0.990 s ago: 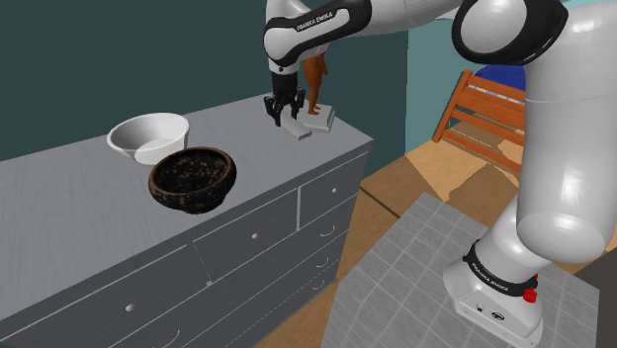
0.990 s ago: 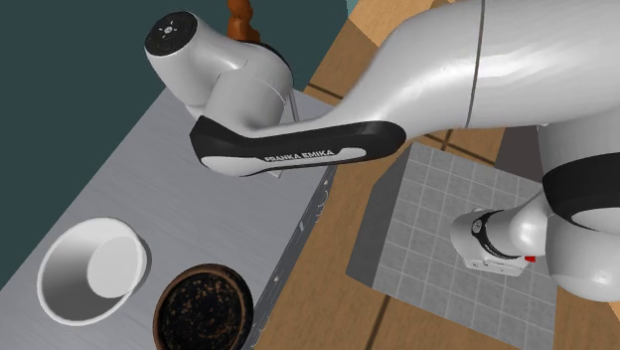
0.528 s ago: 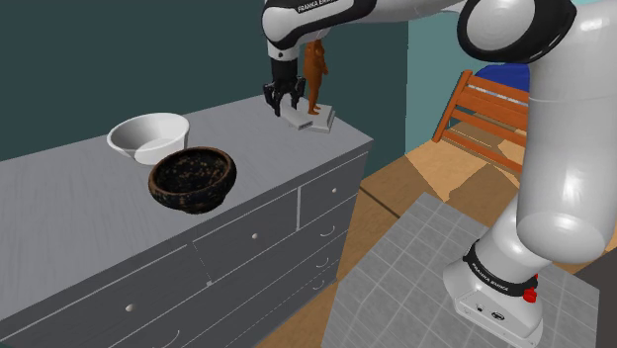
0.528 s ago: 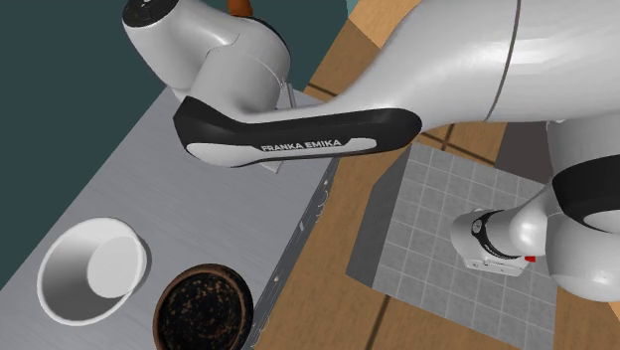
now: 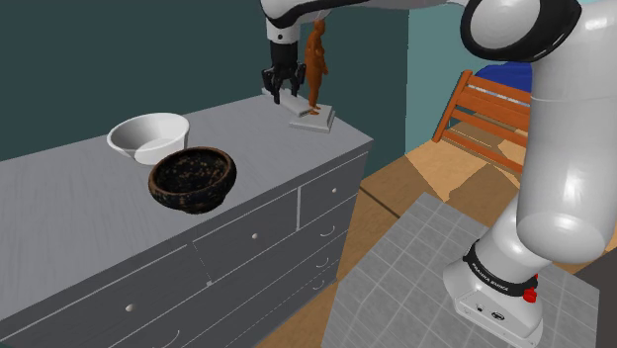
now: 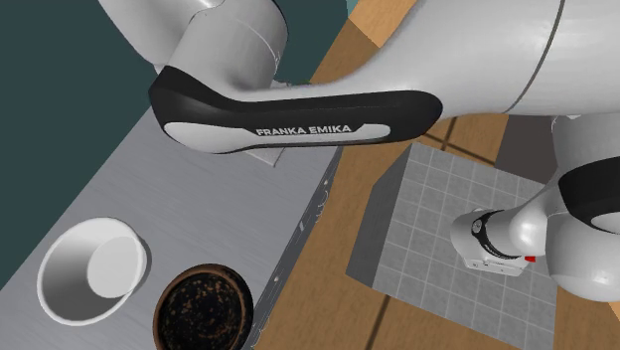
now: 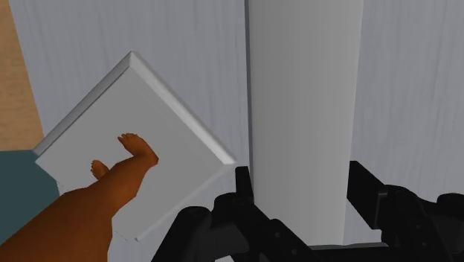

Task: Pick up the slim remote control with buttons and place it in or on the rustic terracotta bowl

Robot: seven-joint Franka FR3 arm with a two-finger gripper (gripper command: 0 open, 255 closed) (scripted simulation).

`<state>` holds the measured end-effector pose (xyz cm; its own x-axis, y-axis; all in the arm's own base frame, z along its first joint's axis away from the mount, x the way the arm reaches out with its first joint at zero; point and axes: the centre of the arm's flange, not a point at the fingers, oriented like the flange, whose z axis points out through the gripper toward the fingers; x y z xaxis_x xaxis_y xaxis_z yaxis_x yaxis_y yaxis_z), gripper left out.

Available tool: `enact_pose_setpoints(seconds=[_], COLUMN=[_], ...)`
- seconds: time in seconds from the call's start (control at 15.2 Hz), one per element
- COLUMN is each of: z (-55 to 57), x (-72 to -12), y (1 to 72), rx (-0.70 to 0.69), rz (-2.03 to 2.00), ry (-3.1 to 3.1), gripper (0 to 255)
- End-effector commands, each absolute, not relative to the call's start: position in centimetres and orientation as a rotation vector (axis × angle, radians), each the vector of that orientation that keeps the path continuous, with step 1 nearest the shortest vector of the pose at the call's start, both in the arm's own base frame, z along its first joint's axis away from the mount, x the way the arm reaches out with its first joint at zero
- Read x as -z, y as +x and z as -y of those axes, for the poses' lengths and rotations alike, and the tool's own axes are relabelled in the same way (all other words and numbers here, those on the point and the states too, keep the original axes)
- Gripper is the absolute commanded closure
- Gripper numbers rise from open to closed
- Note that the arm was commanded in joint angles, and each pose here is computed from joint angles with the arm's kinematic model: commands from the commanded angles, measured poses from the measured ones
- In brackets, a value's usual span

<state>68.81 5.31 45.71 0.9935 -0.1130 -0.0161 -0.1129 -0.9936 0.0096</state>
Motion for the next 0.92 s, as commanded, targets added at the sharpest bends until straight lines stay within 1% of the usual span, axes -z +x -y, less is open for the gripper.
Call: enact_pose_setpoints(seconds=[0.0,0.46,0.86], z=[-5.3,-5.3,-13.0], x=[-46.8,-50.3,-50.4], y=[68.7,68.7,67.0], rx=[0.026,0.026,0.026], rz=[0.178,0.178,0.178], ry=[3.128,3.128,3.128], gripper=[255,255,255])
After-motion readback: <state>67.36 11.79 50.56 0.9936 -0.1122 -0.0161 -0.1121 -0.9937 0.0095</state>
